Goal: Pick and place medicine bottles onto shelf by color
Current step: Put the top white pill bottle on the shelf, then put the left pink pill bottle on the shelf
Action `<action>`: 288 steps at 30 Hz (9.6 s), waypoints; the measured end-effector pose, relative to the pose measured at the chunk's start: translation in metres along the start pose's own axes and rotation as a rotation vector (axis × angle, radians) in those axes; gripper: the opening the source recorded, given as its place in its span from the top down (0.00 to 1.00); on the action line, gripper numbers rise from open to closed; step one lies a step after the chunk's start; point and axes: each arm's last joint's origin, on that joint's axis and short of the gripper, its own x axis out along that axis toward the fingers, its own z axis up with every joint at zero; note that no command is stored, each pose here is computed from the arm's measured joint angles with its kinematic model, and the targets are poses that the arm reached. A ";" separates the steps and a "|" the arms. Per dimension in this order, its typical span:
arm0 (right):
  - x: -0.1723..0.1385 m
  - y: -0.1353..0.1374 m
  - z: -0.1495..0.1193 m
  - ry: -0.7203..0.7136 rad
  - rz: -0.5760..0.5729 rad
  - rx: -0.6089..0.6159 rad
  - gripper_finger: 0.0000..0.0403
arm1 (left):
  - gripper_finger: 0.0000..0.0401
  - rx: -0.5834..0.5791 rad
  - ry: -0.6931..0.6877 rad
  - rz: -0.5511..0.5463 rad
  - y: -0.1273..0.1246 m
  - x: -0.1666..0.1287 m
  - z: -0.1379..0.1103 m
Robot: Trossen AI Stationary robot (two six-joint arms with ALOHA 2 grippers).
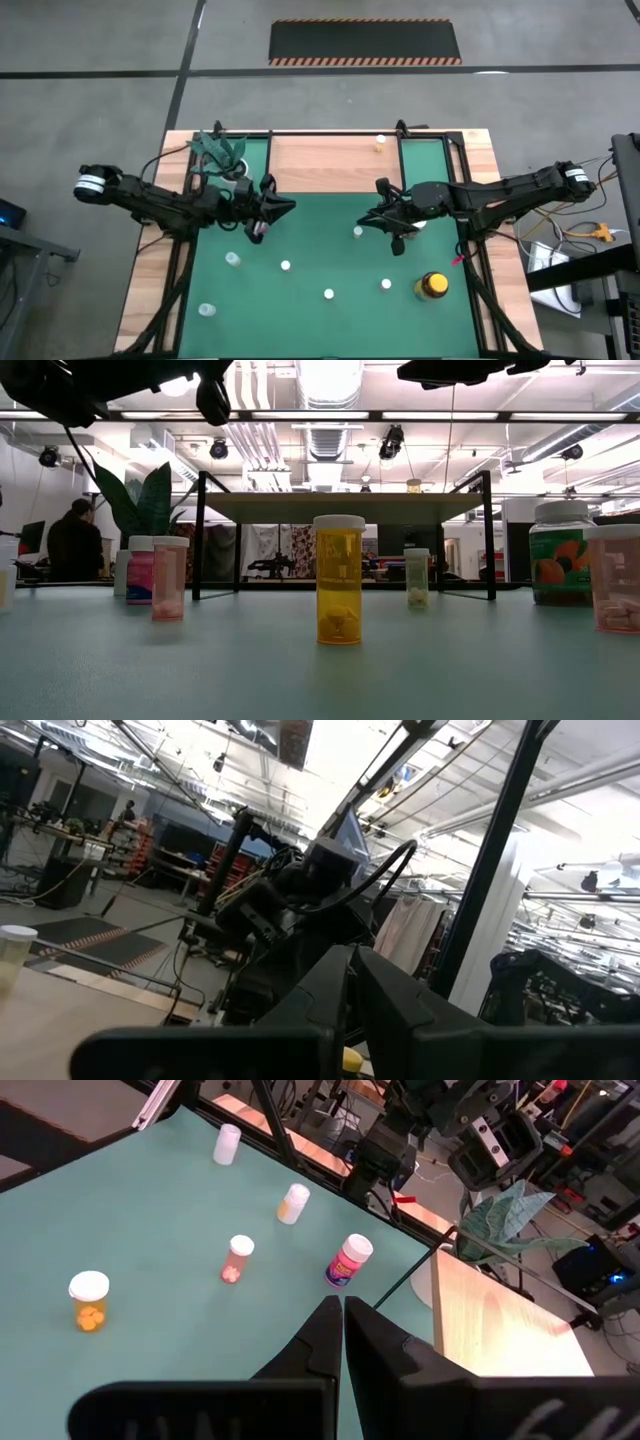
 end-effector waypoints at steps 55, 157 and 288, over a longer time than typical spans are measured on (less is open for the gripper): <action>0.000 0.002 -0.004 0.039 0.021 -0.045 0.98 | 0.92 -0.694 1.370 1.110 -0.075 -0.038 -0.041; -0.002 0.005 -0.010 0.095 0.045 0.045 0.98 | 0.66 0.060 1.488 0.882 0.097 0.109 0.082; 0.056 0.032 -0.025 0.056 0.076 0.302 0.98 | 0.98 0.486 0.814 0.028 -0.109 0.076 -0.006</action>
